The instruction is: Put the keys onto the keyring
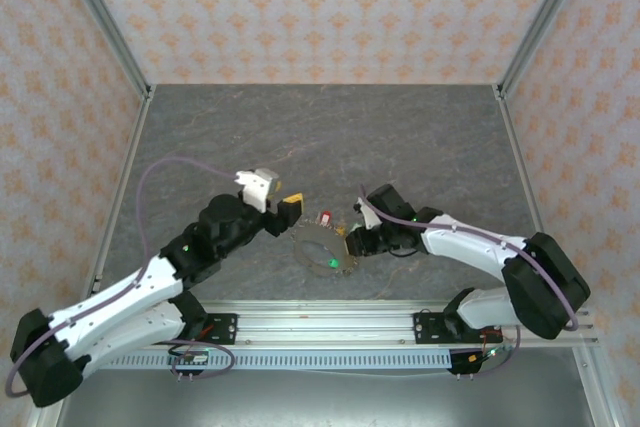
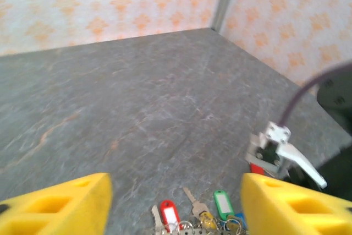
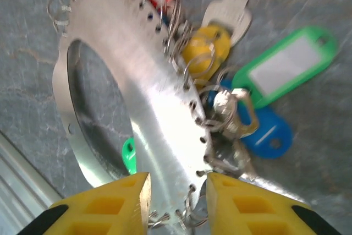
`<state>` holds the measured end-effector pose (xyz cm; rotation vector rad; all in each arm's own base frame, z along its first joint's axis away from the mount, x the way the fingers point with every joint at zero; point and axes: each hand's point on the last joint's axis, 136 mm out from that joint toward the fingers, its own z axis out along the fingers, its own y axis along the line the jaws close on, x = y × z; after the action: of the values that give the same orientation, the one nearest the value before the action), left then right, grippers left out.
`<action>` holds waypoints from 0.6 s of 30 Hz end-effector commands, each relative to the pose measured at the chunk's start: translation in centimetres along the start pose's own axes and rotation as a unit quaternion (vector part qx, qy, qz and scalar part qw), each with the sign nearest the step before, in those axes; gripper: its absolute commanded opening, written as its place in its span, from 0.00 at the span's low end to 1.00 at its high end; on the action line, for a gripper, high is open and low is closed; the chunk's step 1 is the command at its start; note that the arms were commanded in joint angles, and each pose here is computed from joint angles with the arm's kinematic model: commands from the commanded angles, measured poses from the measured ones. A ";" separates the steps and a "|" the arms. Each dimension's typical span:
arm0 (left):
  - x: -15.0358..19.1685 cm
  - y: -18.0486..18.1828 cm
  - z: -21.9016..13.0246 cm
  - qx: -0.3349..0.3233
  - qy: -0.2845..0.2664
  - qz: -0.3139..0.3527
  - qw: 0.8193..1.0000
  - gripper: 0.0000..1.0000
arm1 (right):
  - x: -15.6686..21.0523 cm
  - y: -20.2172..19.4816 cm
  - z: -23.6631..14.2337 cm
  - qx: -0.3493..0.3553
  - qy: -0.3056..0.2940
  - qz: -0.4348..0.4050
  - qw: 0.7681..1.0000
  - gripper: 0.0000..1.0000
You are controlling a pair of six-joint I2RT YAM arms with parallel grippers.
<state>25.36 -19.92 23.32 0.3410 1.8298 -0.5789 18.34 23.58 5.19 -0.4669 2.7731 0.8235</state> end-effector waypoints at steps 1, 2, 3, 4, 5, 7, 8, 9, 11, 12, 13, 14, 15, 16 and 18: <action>2.9 4.7 -2.4 -0.118 0.014 -0.108 0.987 0.87 | 2.2 -0.8 0.6 0.019 0.020 0.046 0.999 0.32; 3.2 5.7 -3.3 -0.143 0.008 -0.133 0.981 0.94 | 2.6 -0.8 0.9 0.023 0.025 0.049 0.998 0.32; 3.6 6.6 -4.2 -0.163 0.005 -0.157 0.974 0.98 | 2.9 -0.6 1.1 0.020 0.030 0.054 0.998 0.32; 3.8 6.9 -5.0 -0.167 0.000 -0.168 0.971 1.00 | 3.2 -0.2 1.4 0.012 0.033 0.057 0.998 0.32; 3.9 6.9 -5.4 -0.162 0.001 -0.168 0.972 1.00 | 3.4 0.2 1.6 0.005 0.036 0.059 0.998 0.32; 4.4 6.9 -6.3 -0.157 -0.001 -0.172 0.973 1.00 | 3.3 0.9 1.9 -0.003 0.038 0.059 0.998 0.31; 4.5 7.3 -6.7 -0.164 -0.005 -0.182 0.970 1.00 | 3.2 1.1 2.0 -0.003 0.036 0.062 0.997 0.31; 4.9 7.8 -7.2 -0.177 -0.005 -0.194 0.965 1.00 | 3.1 1.4 2.2 -0.008 0.033 0.064 0.997 0.31; 5.6 8.2 -7.6 -0.188 0.005 -0.201 0.962 1.00 | 2.9 2.2 2.5 -0.022 0.029 0.066 0.997 0.31; 6.0 8.2 -7.6 -0.189 0.016 -0.200 0.961 1.00 | 2.6 2.8 2.7 -0.030 0.025 0.067 0.997 0.31; 6.6 8.1 -7.6 -0.191 0.029 -0.203 0.960 1.00 | 2.3 3.5 3.1 -0.041 0.021 0.067 0.997 0.31; 7.1 8.2 -7.6 -0.196 0.039 -0.207 0.958 1.00 | 1.9 4.1 3.4 -0.049 0.018 0.065 0.997 0.31; 7.7 8.3 -7.6 -0.202 0.052 -0.211 0.955 1.00 | 1.5 4.8 3.8 -0.056 0.015 0.062 0.996 0.31; 8.3 8.4 -7.5 -0.207 0.066 -0.213 0.953 1.00 | 1.2 5.5 4.3 -0.060 0.016 0.058 0.996 0.31; 9.3 8.5 -7.5 -0.217 0.090 -0.214 0.948 1.00 | 0.7 6.9 5.2 -0.067 0.023 0.053 0.996 0.32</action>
<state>21.33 -10.30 17.01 -0.2562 2.0609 -0.5054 14.71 28.51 2.80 -0.3795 2.8780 0.9495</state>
